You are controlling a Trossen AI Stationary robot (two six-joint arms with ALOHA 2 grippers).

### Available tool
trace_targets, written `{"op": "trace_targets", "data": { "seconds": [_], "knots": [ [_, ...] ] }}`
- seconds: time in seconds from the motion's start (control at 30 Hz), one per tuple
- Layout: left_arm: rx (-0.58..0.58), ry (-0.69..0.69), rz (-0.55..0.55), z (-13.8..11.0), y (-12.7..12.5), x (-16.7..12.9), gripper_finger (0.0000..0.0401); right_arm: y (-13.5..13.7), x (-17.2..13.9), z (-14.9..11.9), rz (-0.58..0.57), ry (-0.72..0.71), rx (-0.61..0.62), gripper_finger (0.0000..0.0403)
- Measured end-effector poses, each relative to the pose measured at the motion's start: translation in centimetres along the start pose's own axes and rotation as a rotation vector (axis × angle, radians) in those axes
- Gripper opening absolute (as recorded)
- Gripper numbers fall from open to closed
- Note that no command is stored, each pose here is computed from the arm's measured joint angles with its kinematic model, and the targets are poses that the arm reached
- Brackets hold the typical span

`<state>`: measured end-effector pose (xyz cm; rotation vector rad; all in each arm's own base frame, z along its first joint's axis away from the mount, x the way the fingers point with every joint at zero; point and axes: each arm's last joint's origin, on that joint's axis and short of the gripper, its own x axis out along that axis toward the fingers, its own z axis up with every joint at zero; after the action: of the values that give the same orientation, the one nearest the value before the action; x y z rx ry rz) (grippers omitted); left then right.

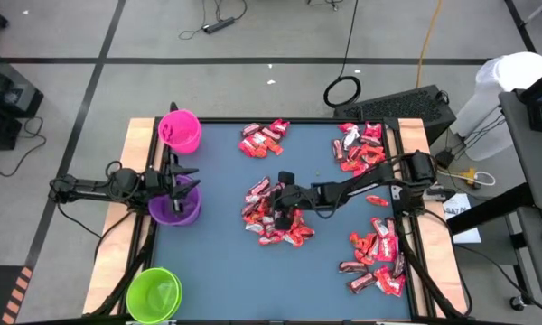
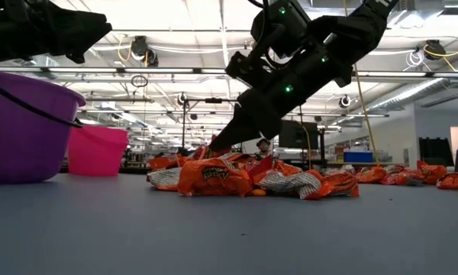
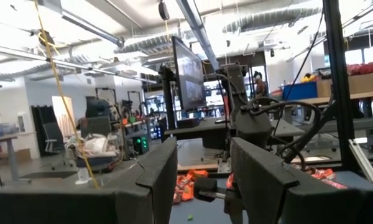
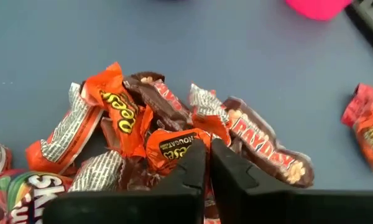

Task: Organize candy in baskets
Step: Put the orange chocolate into the pink bucket

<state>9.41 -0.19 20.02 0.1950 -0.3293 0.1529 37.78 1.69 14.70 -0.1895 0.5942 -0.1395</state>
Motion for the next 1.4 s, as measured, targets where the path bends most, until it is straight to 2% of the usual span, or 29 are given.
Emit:
{"op": "trace_targets", "data": {
  "seconds": [0.27,0.5,0.67,0.83,0.97,1.07,1.17,1.4],
  "knots": [
    [0.014,0.038,0.018,1.0,0.2,0.9,0.0157,-1.8,-4.3,4.2,-0.080,-0.160,-0.055,0.0003],
    [-0.012,0.184,0.033,1.8,-0.1,3.8,0.0157,-2.8,-6.4,6.6,-0.126,-0.323,-0.090,0.0001],
    [-0.056,0.313,0.044,1.9,-0.6,7.0,0.0157,-3.0,-6.5,7.3,-0.160,-0.405,-0.135,0.0001],
    [-0.030,0.428,0.024,1.1,-1.5,10.5,0.0157,-3.2,-6.6,7.6,-0.181,-0.439,-0.171,0.0001],
    [-0.018,0.488,-0.003,0.3,-2.2,12.7,0.0157,-3.0,-6.4,7.2,-0.166,-0.395,-0.181,0.0000],
    [-0.023,0.502,-0.042,-0.1,-2.6,13.7,0.0157,-2.7,-6.3,6.9,-0.153,-0.365,-0.191,0.0000],
    [-0.022,0.539,-0.049,-0.9,-2.9,14.2,0.0157,-2.5,-6.6,7.3,-0.154,-0.406,-0.184,0.0000],
    [-0.104,0.534,-0.073,-1.5,-3.3,14.6,0.0157,-2.3,-6.7,7.6,-0.152,-0.434,-0.183,0.0000]
  ]
}}
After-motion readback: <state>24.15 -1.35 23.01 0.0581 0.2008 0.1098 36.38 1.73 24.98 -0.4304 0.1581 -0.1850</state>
